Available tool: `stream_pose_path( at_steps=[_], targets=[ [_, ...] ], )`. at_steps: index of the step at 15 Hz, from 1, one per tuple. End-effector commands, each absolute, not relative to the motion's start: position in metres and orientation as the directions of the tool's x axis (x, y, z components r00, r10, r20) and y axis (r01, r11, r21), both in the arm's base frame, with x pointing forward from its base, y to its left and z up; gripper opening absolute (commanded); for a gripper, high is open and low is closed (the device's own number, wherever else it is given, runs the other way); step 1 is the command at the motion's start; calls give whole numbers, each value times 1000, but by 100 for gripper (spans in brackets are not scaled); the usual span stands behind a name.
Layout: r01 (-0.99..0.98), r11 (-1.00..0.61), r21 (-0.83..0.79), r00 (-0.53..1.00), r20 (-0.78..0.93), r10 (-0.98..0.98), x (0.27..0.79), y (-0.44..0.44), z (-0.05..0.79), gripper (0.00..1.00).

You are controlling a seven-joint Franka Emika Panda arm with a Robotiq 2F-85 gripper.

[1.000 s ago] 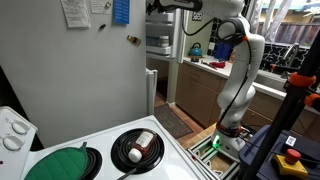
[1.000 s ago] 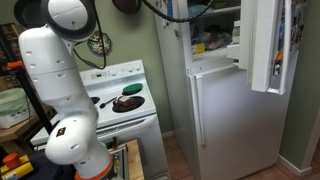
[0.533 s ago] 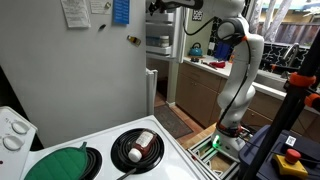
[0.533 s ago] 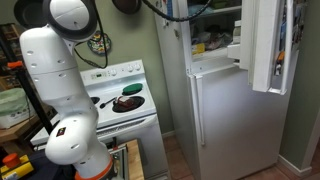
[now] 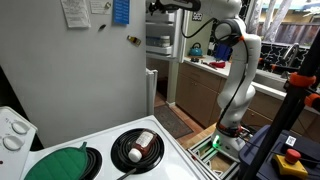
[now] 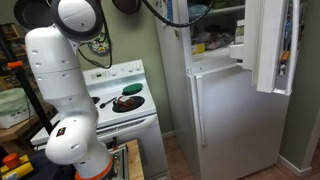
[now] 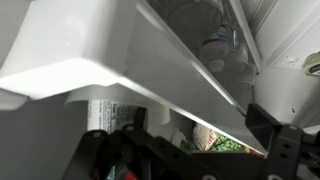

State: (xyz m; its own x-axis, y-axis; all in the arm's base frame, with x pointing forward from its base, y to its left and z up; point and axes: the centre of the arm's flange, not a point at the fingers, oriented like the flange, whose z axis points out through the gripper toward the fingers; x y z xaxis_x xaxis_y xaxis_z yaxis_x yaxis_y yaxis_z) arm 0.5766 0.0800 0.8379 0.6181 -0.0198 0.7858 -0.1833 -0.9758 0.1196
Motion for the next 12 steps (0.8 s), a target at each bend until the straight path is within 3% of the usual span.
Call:
stream_pose_path(
  at_steps=[1,8,10,12],
  targets=[
    [-276,-959,62,613,780,-126,586,81,846,100],
    [-357,-932,-57,553,791,-260,584,77,858,100],
    [-377,-923,-77,534,796,-285,584,76,861,89],
    [-403,-911,-91,511,803,-306,585,75,862,87]
  ],
)
